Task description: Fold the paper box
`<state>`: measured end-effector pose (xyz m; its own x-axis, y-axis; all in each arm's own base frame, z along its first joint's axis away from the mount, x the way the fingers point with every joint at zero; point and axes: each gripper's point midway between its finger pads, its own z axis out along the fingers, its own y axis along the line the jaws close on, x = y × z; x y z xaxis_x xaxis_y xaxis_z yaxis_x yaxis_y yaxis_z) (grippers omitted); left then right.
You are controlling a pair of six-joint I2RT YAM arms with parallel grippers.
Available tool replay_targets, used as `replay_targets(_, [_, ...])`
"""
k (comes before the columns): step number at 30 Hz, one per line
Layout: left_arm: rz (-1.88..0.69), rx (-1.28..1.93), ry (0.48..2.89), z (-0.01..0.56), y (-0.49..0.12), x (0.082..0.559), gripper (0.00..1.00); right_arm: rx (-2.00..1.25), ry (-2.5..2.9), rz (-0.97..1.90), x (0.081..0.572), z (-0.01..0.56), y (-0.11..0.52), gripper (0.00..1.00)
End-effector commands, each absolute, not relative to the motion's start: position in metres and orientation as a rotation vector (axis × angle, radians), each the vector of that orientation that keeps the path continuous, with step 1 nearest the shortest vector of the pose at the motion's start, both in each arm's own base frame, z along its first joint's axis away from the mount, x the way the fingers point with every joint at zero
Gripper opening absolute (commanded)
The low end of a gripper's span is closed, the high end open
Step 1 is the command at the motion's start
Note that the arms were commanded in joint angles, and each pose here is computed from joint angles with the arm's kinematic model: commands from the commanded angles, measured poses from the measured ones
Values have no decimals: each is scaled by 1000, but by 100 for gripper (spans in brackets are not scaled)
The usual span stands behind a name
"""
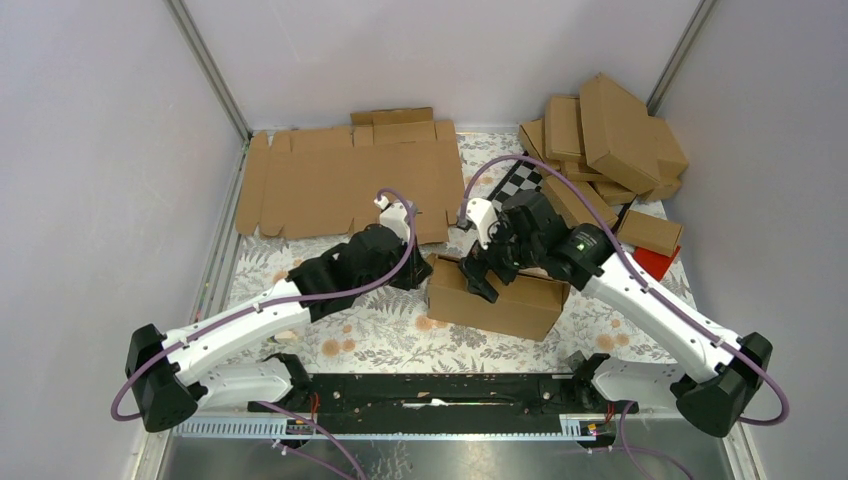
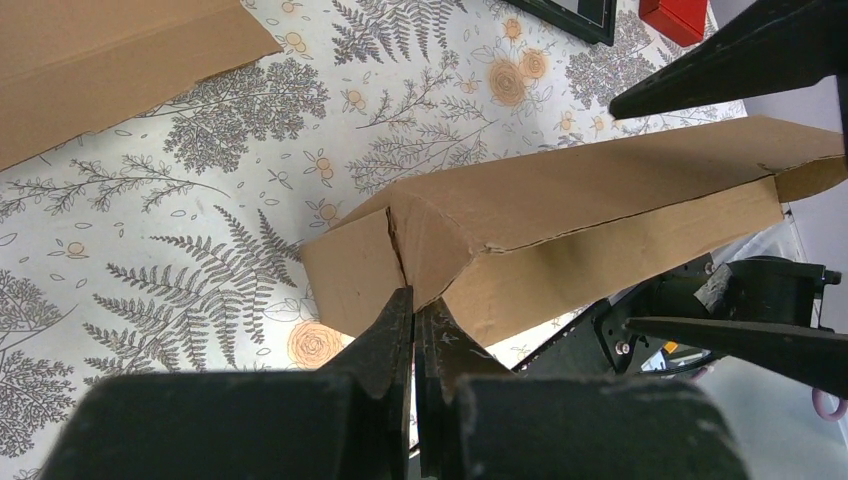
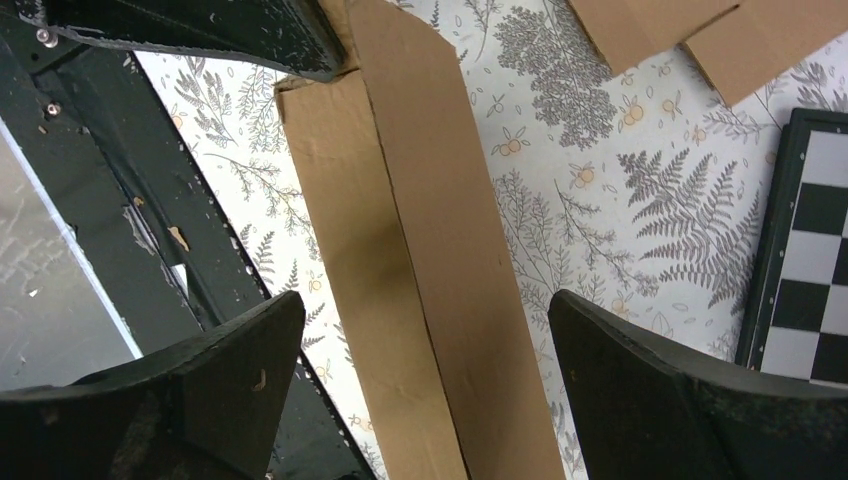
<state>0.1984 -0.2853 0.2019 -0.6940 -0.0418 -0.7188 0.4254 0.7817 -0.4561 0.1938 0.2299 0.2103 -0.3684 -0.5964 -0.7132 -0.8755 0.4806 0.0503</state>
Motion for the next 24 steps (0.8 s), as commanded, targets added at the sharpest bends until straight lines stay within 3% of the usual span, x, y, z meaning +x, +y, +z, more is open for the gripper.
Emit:
replay_targets(1, [-820, 342, 2222, 198, -286, 189, 0, -1310, 1986, 601, 193, 218, 246, 100])
replay_targets(15, [-801, 323, 2251, 203, -292, 194, 0, -1333, 2030, 536, 181, 187, 241, 98])
replay_targets(24, [-814, 312, 2243, 209, -294, 195, 0, -1367, 2027, 472, 183, 178, 245, 81])
